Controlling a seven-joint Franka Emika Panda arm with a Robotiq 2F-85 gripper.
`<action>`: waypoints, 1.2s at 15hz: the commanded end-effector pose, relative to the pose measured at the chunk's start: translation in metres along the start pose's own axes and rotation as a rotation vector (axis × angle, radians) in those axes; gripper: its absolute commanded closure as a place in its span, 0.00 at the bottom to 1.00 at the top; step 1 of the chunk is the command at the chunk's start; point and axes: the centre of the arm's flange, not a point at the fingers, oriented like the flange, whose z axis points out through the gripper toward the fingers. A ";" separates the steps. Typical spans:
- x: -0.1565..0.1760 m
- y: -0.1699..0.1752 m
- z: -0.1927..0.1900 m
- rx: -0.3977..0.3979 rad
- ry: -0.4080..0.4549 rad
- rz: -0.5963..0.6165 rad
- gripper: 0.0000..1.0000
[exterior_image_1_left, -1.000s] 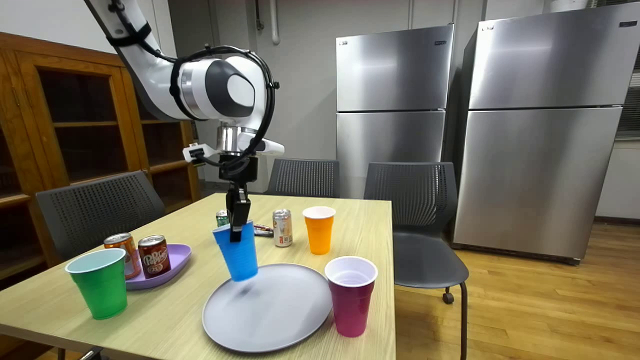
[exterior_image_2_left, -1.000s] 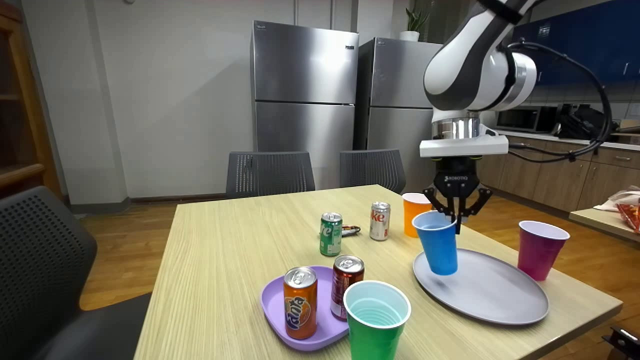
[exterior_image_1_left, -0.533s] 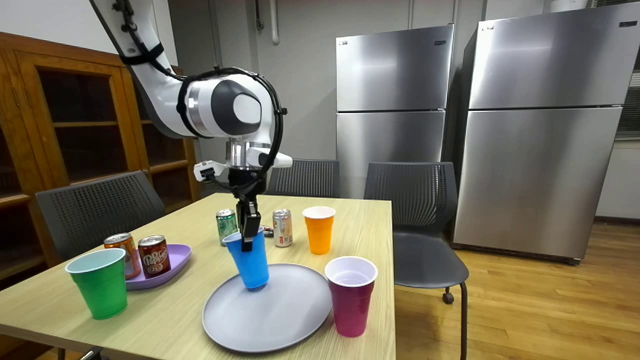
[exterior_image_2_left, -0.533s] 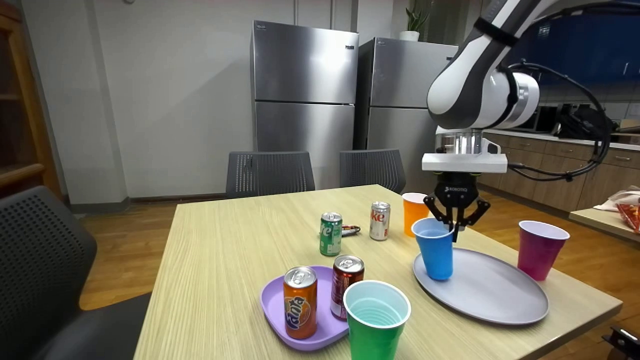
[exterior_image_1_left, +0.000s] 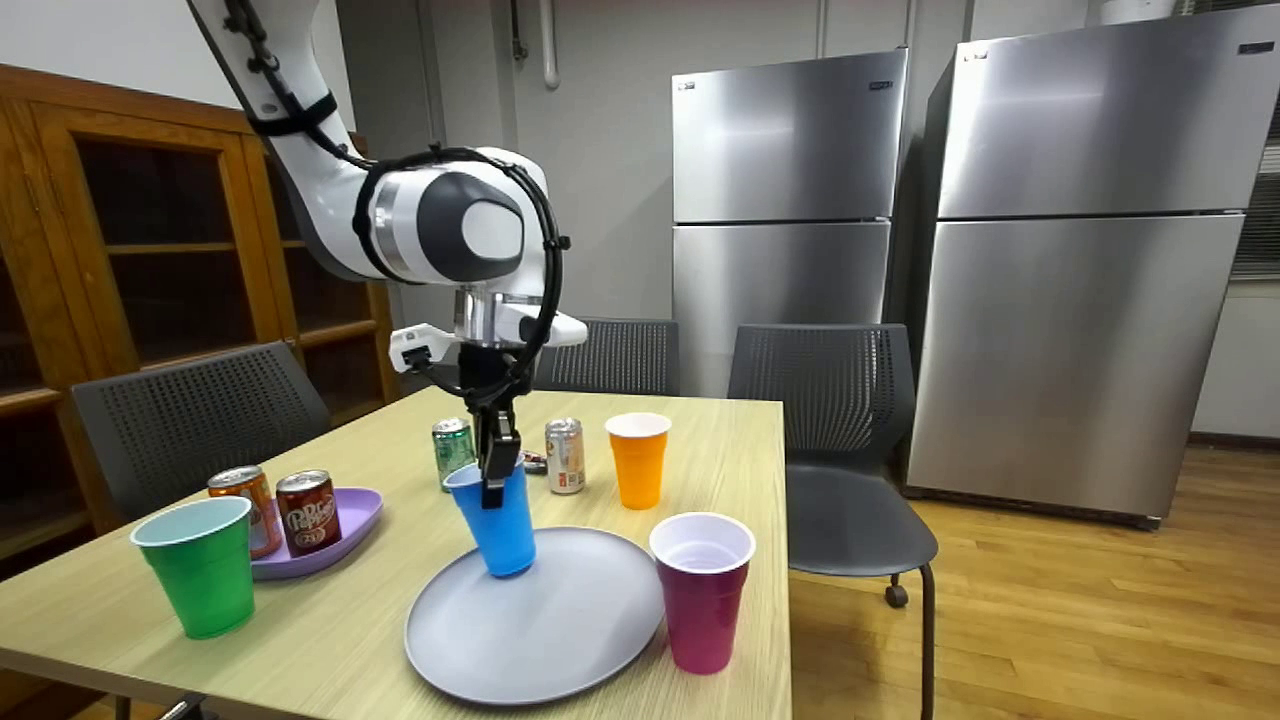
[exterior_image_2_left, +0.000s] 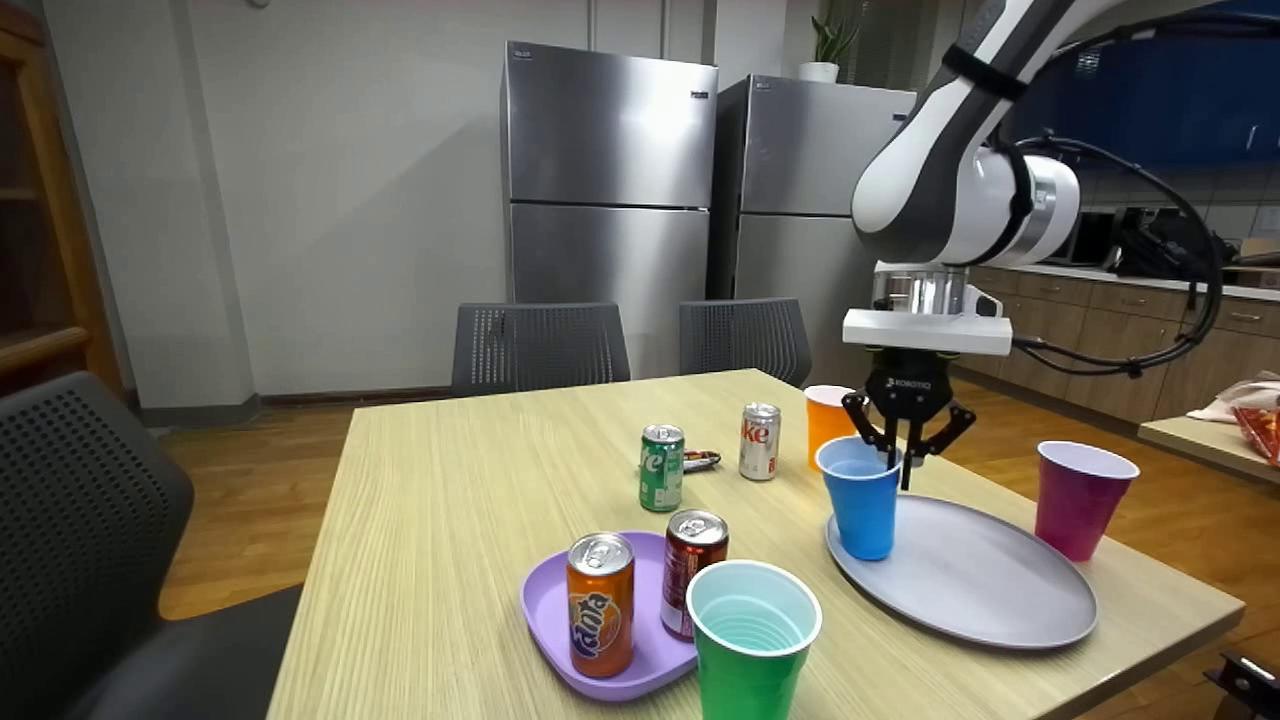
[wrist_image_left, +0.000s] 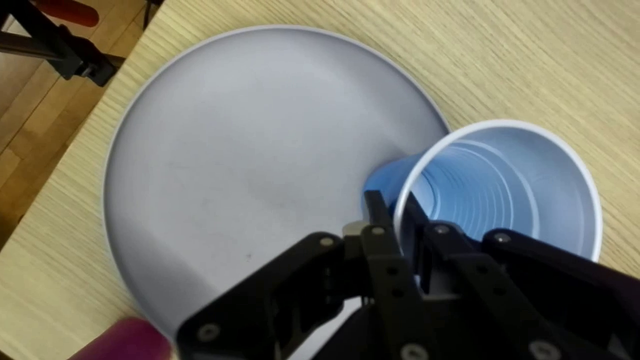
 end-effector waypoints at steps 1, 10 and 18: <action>-0.002 0.010 -0.005 0.023 -0.008 0.003 0.55; -0.007 0.012 -0.038 0.007 0.037 -0.022 0.00; 0.000 0.003 -0.058 -0.005 0.111 -0.096 0.00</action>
